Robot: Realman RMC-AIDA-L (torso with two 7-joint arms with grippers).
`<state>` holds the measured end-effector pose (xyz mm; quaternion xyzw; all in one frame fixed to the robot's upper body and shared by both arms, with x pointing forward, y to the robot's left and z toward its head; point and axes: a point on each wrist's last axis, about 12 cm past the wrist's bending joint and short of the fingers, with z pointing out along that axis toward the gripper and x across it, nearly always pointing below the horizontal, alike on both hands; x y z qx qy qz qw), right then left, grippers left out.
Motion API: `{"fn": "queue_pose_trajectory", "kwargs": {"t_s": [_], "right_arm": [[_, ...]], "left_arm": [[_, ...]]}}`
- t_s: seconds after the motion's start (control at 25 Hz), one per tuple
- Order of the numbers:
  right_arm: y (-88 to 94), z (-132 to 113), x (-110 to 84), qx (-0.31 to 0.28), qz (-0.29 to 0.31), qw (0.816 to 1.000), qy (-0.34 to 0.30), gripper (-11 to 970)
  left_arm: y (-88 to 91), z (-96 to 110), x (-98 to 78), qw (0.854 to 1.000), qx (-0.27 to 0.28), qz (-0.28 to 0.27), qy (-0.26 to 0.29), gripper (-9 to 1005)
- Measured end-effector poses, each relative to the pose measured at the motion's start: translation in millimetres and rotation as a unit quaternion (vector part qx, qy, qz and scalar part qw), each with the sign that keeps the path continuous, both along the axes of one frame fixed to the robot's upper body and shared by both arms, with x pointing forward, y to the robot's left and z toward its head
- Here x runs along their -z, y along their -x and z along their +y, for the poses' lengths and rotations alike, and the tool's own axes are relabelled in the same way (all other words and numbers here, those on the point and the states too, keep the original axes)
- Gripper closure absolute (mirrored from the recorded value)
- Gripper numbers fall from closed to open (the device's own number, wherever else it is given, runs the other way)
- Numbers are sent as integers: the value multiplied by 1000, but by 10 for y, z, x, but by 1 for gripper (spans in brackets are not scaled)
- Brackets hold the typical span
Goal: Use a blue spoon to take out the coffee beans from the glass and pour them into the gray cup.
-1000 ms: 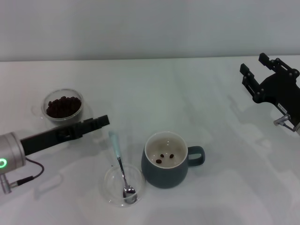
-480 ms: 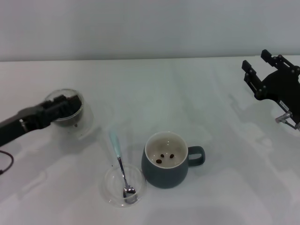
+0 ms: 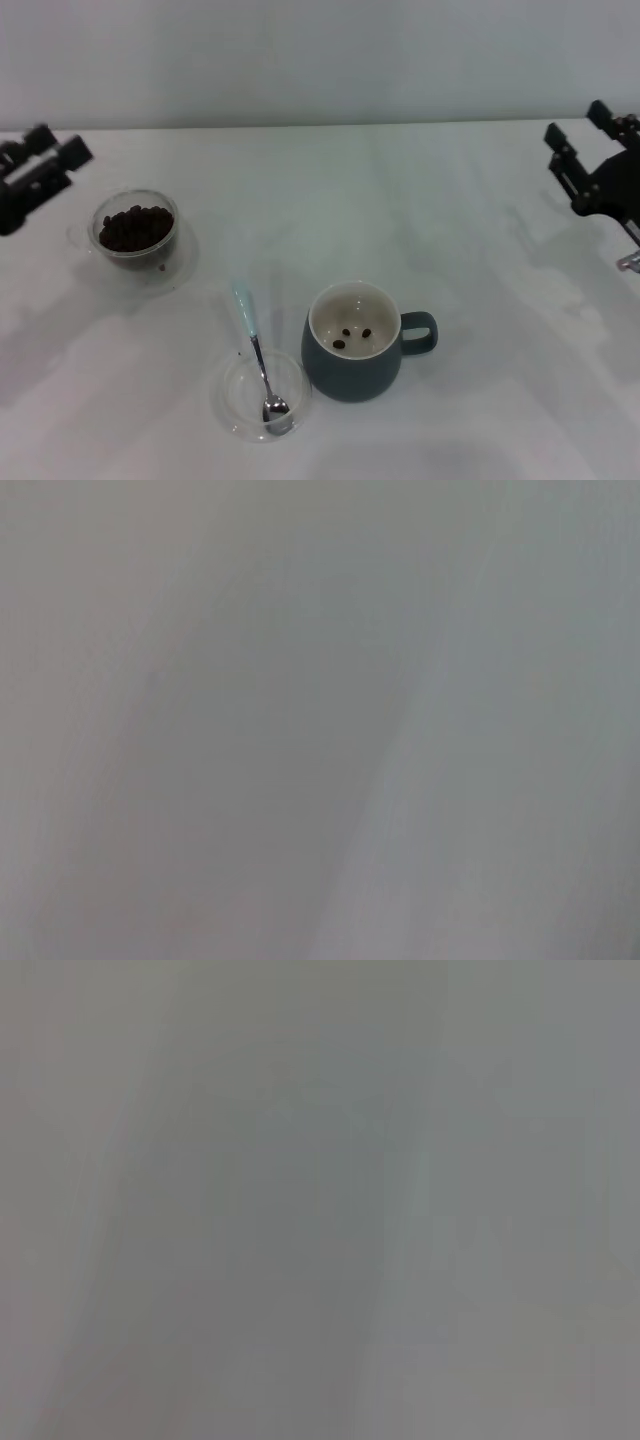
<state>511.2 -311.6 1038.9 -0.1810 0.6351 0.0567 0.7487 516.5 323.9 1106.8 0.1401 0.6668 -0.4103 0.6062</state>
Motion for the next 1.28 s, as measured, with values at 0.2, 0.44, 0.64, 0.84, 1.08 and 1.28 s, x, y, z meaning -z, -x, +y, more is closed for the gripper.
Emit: {"fn": "queue_pose_trajectory", "kwargs": {"t_s": [0.2, 0.44, 0.64, 0.84, 1.08, 1.28], "right_arm": [[126, -110, -15, 16, -19, 1000, -9, 427], [291, -283, -28, 50, -40, 998, -19, 427], [429, -477, -50, 86, -54, 995, -20, 427], [468, -587, -69, 92, -55, 994, -10, 427], [477, -713, -98, 117, -60, 991, -5, 427], [499, -754, -133, 130, -75, 989, -11, 427]], "left_arm": [[105, 138, -72, 997, -42, -71, 6, 280], [261, 301, -101, 988, -94, -123, 11, 283], [375, 438, -119, 980, -135, -144, 23, 283], [412, 457, -93, 977, -148, -153, 15, 282], [456, 483, -58, 973, -165, -164, 3, 281], [449, 495, -56, 966, -181, -182, 1, 282]]}}
